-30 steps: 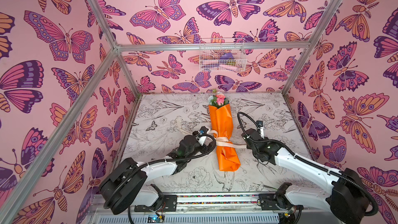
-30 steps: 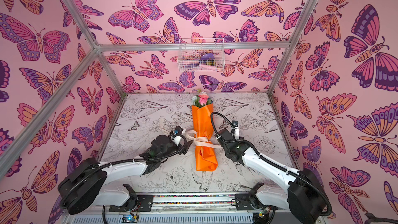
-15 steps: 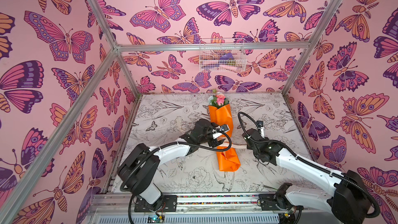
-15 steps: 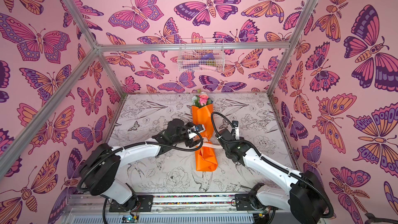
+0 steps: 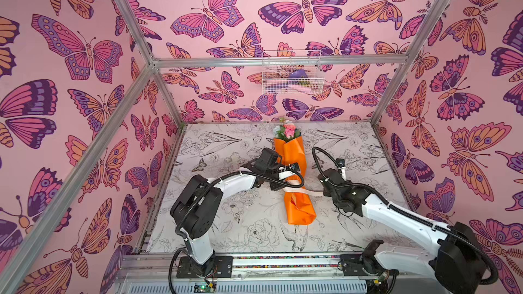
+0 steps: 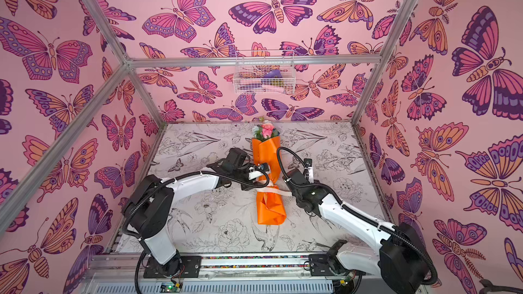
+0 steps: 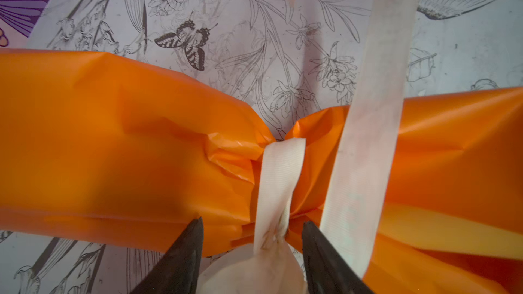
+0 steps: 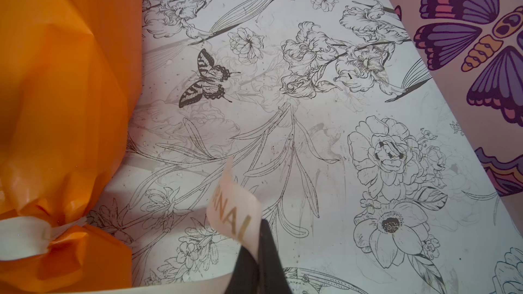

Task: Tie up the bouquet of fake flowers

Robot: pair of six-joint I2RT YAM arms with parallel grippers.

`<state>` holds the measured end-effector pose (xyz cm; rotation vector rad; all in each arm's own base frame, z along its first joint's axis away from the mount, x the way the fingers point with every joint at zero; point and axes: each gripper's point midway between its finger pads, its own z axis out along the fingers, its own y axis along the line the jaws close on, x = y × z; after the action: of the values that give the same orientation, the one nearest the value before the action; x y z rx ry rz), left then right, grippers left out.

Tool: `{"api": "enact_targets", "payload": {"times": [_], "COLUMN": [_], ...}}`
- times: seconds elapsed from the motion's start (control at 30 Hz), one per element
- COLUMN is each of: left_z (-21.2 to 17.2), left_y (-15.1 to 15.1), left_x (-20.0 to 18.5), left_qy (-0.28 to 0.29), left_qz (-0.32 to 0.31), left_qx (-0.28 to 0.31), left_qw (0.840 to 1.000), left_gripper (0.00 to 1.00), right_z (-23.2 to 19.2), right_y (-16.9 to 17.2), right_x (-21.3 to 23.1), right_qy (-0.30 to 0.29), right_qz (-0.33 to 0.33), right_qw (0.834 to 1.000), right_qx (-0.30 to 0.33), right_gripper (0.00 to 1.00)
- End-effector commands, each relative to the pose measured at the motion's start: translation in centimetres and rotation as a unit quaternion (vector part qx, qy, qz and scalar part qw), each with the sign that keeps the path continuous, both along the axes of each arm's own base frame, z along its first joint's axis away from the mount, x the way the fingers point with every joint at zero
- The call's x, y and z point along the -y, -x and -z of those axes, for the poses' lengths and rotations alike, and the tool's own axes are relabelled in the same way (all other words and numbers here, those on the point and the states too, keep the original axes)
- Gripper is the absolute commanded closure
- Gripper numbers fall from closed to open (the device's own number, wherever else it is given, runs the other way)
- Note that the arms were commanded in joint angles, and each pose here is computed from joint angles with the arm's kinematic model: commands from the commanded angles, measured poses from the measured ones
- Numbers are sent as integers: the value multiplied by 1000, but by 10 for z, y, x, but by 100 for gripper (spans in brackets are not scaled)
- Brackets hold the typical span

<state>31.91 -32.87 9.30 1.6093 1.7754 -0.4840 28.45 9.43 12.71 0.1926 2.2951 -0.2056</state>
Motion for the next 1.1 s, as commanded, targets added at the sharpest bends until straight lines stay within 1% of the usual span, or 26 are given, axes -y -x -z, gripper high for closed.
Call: {"api": "enact_targets", "payload": {"times": [0.0, 0.07, 0.13, 0.23, 0.4, 0.5, 0.57, 0.77, 0.93, 1.07], "left_z": [9, 13, 17, 20, 22, 22, 21, 22, 20, 19], "left_y": [14, 13, 12, 11, 8, 7, 6, 4, 6, 6], "left_x": [-2, -3, -5, -4, -3, -3, -3, -4, -3, -3], "left_qy": [-1, -9, -17, -21, -21, -20, -20, -21, -15, -13], "left_qz": [24, 20, 17, 17, 11, 7, 2, -6, -2, -6], "left_qx": [-37, -40, -41, -45, -51, -54, -54, -58, -62, -64], "left_qw": [999, 999, 999, 999, 998, 998, 998, 998, 998, 998], "left_gripper": [52, 58, 59, 68, 69, 75, 84, 99, 100, 100], "right_z": [-10, -9, -8, -7, -7, -7, -7, -10, -21, -17], "right_y": [-7, -8, -8, -7, -8, -7, -7, -6, -11, -13], "right_x": [-3, -3, -4, -4, -6, -6, -5, -1, -1, -4], "right_qy": [-4, -5, -8, -10, -15, -16, -15, -7, 0, -4], "right_qz": [2, 1, 0, 1, 0, 0, 1, 6, 1, -3], "right_qw": [1000, 1000, 1000, 1000, 1000, 1000, 1000, 1000, 999, 1000], "right_qx": [13, 11, 10, 10, 10, 11, 11, 18, 34, 31], "right_gripper": [100, 100, 100, 100, 100, 100, 100, 100, 100, 100]}}
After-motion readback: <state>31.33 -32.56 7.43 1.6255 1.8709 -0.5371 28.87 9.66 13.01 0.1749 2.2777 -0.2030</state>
